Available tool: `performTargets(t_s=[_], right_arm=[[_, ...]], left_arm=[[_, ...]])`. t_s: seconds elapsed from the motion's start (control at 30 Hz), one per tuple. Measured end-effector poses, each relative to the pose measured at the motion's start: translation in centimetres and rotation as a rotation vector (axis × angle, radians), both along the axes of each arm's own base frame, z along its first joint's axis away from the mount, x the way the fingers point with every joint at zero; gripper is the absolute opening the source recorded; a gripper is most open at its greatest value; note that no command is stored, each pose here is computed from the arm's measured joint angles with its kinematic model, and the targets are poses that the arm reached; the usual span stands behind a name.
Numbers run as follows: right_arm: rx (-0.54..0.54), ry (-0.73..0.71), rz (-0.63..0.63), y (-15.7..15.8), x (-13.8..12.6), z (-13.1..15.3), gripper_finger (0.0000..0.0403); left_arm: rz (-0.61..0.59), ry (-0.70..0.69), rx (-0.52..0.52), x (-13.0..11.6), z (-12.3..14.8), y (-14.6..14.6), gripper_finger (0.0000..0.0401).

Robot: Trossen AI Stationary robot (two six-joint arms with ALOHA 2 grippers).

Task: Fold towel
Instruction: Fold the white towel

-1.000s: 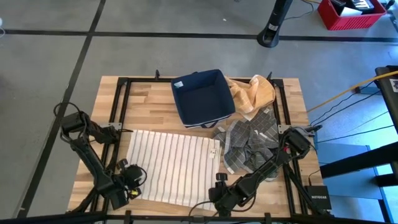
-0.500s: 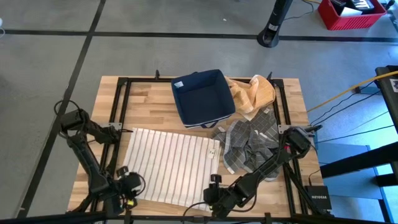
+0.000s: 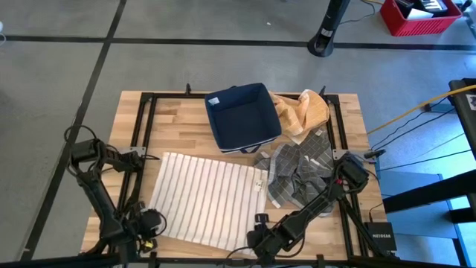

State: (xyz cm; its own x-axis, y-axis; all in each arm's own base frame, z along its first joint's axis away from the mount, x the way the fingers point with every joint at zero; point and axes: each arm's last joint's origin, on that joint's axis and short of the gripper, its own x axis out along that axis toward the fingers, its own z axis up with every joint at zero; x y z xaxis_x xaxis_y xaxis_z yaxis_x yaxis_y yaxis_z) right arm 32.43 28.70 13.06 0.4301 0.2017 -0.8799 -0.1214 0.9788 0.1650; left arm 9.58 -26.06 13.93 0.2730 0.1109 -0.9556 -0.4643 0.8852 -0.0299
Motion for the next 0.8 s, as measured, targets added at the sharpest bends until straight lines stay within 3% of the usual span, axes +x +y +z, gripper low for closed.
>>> performTargets(t_s=[0.23,0.33,0.43,0.5,0.63,0.8], right_arm=[[0.043,-0.064,-0.015,-0.6,-0.6,5.0,0.0186],[-0.043,-0.137,-0.070,-1.1,-0.7,5.7,0.0186],[-0.173,-0.247,-0.170,-1.7,-0.2,5.4,0.0186],[-0.201,-0.277,-0.206,-2.0,0.5,4.4,0.0186],[-0.169,-0.141,-0.164,-2.7,0.8,1.1,0.0186],[-0.133,0.008,-0.103,-2.5,-0.2,-0.2,0.0186]], left_arm=[[-0.020,-0.064,-0.061,1.4,3.3,-0.3,0.0153],[-0.038,-0.136,-0.017,1.9,3.7,0.0,0.0153],[-0.035,-0.180,0.059,2.5,3.0,0.8,0.0153],[-0.020,-0.160,0.098,2.7,1.9,1.6,0.0153],[-0.067,-0.034,0.067,2.8,-0.1,2.7,0.0153],[-0.095,0.030,0.054,2.4,-0.6,3.1,0.0153]])
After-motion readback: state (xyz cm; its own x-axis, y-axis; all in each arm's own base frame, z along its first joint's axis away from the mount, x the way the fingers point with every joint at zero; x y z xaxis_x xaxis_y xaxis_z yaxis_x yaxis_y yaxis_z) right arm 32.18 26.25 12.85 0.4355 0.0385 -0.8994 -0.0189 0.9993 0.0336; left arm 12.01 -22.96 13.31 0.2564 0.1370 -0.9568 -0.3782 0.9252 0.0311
